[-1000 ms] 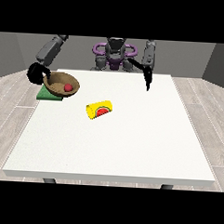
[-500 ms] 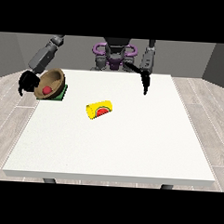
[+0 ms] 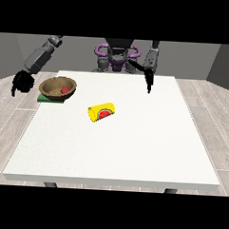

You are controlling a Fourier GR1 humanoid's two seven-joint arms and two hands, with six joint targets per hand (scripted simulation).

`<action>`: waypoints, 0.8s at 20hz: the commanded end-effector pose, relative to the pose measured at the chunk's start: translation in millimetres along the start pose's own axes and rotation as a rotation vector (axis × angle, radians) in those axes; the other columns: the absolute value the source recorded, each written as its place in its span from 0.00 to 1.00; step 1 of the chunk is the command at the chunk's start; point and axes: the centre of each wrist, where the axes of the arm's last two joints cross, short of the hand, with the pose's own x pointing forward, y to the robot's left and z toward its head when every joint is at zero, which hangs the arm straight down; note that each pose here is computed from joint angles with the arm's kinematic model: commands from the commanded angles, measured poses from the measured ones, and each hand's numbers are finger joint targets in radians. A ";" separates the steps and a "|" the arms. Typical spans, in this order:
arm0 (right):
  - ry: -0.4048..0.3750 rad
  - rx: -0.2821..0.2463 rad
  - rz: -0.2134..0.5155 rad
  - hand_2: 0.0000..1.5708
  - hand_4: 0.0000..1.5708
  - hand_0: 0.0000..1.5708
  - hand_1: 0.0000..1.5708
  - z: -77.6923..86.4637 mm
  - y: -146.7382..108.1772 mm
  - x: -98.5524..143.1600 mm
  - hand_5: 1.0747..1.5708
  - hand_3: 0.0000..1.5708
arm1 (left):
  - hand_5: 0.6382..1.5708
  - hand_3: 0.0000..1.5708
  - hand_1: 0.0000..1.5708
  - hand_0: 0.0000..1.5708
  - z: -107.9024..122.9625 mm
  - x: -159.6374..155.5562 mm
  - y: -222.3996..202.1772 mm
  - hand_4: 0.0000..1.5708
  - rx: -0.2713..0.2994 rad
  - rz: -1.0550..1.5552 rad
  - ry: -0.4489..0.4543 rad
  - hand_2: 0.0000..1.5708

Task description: Pick the cup and pour the ball into the bowl, then pick the bowl and place it on the pad

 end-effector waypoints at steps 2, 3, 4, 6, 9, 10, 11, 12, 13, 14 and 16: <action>0.050 0.020 0.067 1.00 0.25 1.00 1.00 -0.2 3.3 -8.0 0.98 0.55 | 0.05 0.00 0.00 0.00 3.5 8.1 3.6 0.00 -0.021 0.021 0.031 0.00; 0.077 0.016 0.069 1.00 0.28 1.00 1.00 -3.4 7.0 -3.6 0.97 0.62 | 0.06 0.00 0.00 0.00 4.7 2.8 -4.4 0.00 -0.025 0.021 0.076 0.00; 0.109 0.024 0.096 1.00 0.27 1.00 1.00 2.6 3.3 -19.0 0.97 0.61 | 0.06 0.00 0.00 0.00 14.6 -4.3 -4.7 0.00 -0.037 0.028 0.108 0.00; 0.078 0.012 0.108 1.00 0.26 1.00 1.00 2.0 -0.3 -7.5 0.96 0.61 | 0.05 0.00 0.00 0.00 6.2 -3.7 5.4 0.00 -0.014 0.009 0.062 0.00; 0.180 0.011 0.136 1.00 0.26 1.00 1.00 9.4 11.8 -56.7 0.96 0.65 | 0.06 0.00 0.00 0.00 26.6 -14.7 -14.2 0.00 -0.050 0.018 0.156 0.00; 0.113 0.041 0.136 1.00 0.25 1.00 1.00 13.8 -7.0 -35.0 0.94 0.71 | 0.06 0.00 0.00 0.00 19.9 -16.2 1.4 0.00 -0.009 0.014 0.092 0.00; 0.181 -0.012 0.164 1.00 0.26 1.00 1.00 19.8 -13.5 -43.7 0.94 0.75 | 0.05 0.00 0.00 0.00 28.0 -3.8 5.4 0.00 -0.069 0.036 0.144 0.00; 0.130 0.052 0.155 1.00 0.26 1.00 1.00 1.7 10.8 -27.7 0.93 0.73 | 0.05 0.00 0.00 0.00 13.3 -22.6 -12.7 0.00 -0.011 0.018 0.130 0.00; 0.166 0.058 0.182 1.00 0.27 1.00 1.00 -7.4 17.7 -7.2 0.93 0.75 | 0.05 0.00 0.00 0.00 28.5 -12.2 -37.9 0.00 -0.037 0.016 0.142 0.00; 0.211 0.000 0.130 1.00 0.27 1.00 1.00 0.0 3.7 -10.2 0.92 0.78 | 0.05 0.00 0.00 0.00 48.7 -24.0 -38.6 0.00 -0.054 0.020 0.207 0.00; 0.159 -0.066 0.228 0.75 0.00 0.92 0.92 2.6 -4.2 10.8 0.83 0.42 | 0.05 0.00 0.00 0.00 53.3 -43.5 -29.5 0.00 -0.076 0.019 0.275 0.00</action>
